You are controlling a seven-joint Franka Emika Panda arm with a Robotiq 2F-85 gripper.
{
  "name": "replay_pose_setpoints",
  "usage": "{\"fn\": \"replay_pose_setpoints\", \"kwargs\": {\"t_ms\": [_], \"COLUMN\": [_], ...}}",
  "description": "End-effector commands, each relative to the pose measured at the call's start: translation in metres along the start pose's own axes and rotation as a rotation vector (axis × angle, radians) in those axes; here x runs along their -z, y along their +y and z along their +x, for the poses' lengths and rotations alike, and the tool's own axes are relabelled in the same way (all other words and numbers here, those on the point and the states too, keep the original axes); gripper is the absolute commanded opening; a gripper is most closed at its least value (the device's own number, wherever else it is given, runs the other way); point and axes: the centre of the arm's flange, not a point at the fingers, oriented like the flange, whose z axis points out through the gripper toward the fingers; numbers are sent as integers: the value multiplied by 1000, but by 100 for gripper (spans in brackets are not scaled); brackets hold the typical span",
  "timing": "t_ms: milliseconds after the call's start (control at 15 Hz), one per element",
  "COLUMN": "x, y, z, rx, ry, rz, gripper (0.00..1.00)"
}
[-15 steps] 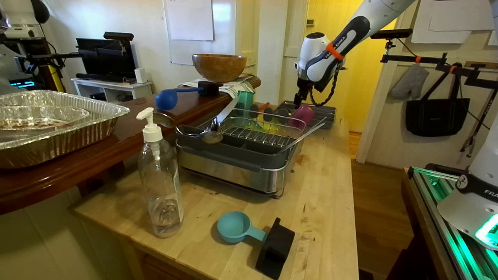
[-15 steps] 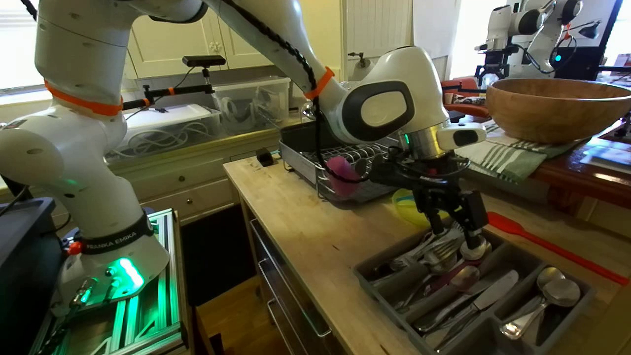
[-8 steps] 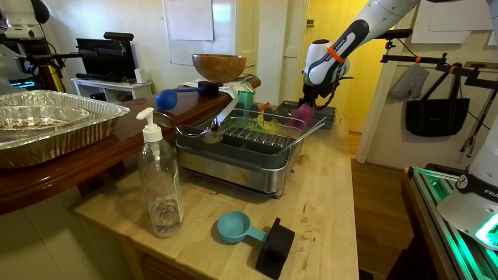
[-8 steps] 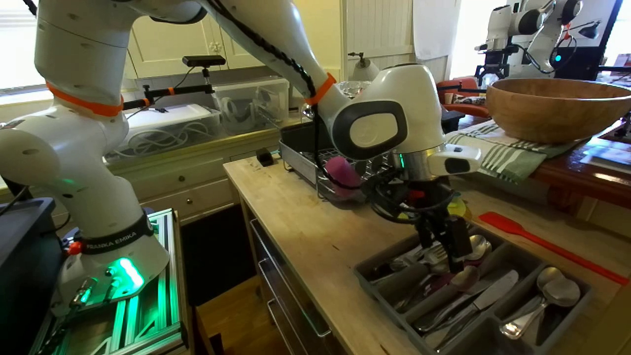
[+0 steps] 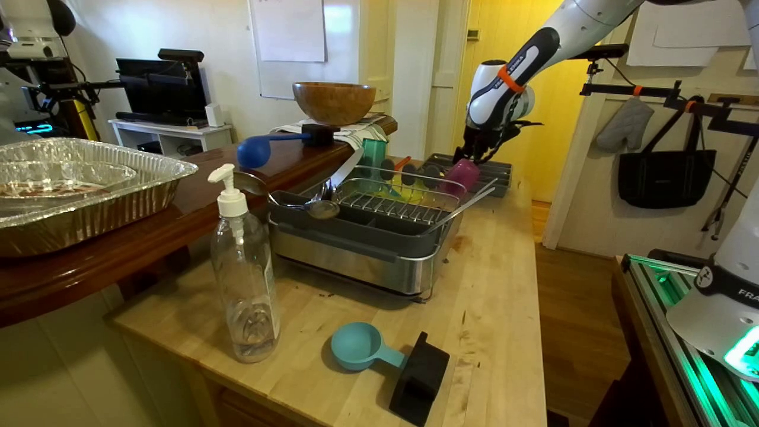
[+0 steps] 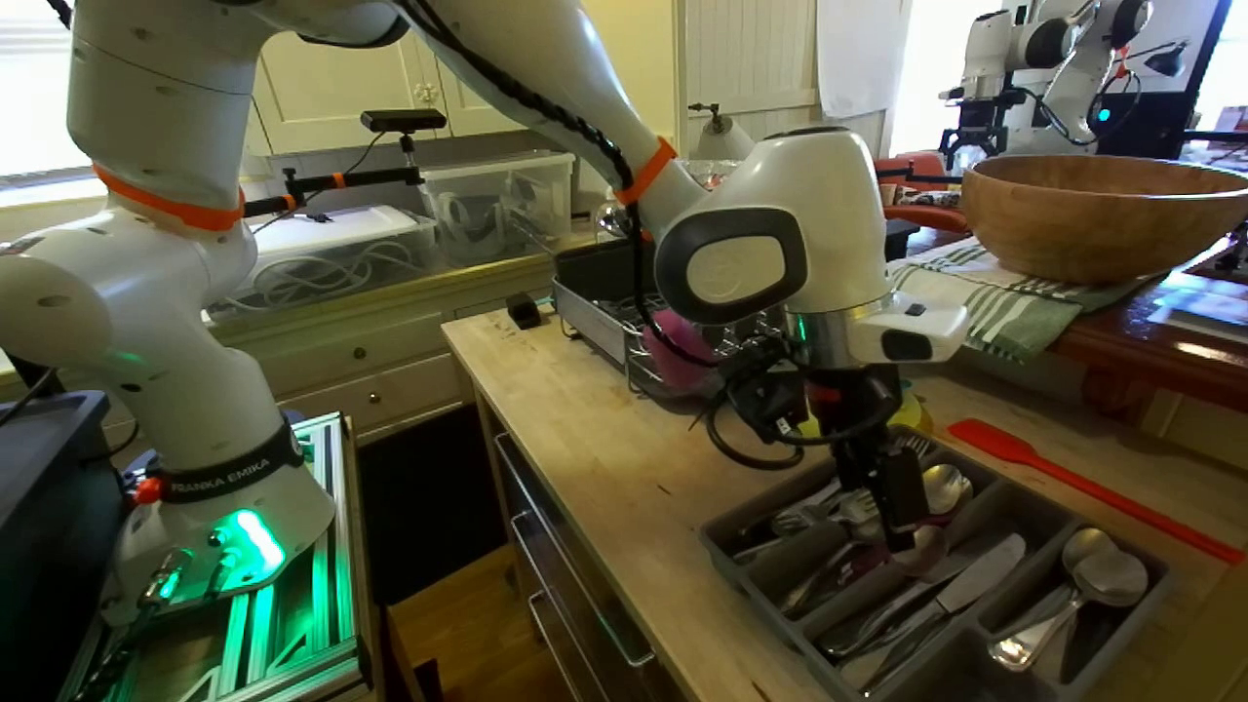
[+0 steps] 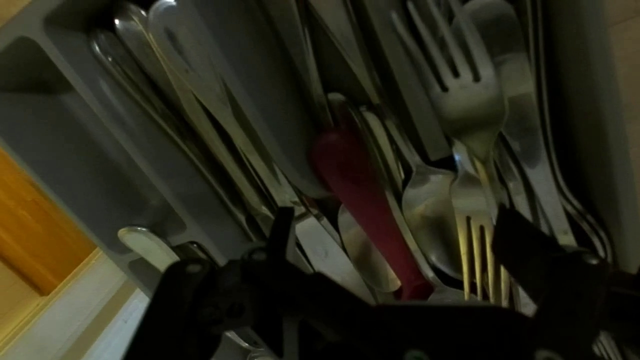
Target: Put one silver spoon on the cutlery holder then remove the purple spoon from the holder and place it on the counter.
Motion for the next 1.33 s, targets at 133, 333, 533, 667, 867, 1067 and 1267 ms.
{"fn": "replay_pose_setpoints", "kwargs": {"t_ms": [133,333,533,667,867,1067,1267], "x": [-7,2,-7,-16,-28,-36,-36], "y": [21,35,37,32,21,13,20], "z": [14,17,17,15,14,15,19], "rx": [-123,-143,-127,-122,-115,-110,-115], "ry": [4,12,-15,-32,-52,-59,-51], "rz": [37,53,52,57,76,89,81], "gripper": [100,100,100,94,95,68,53]}}
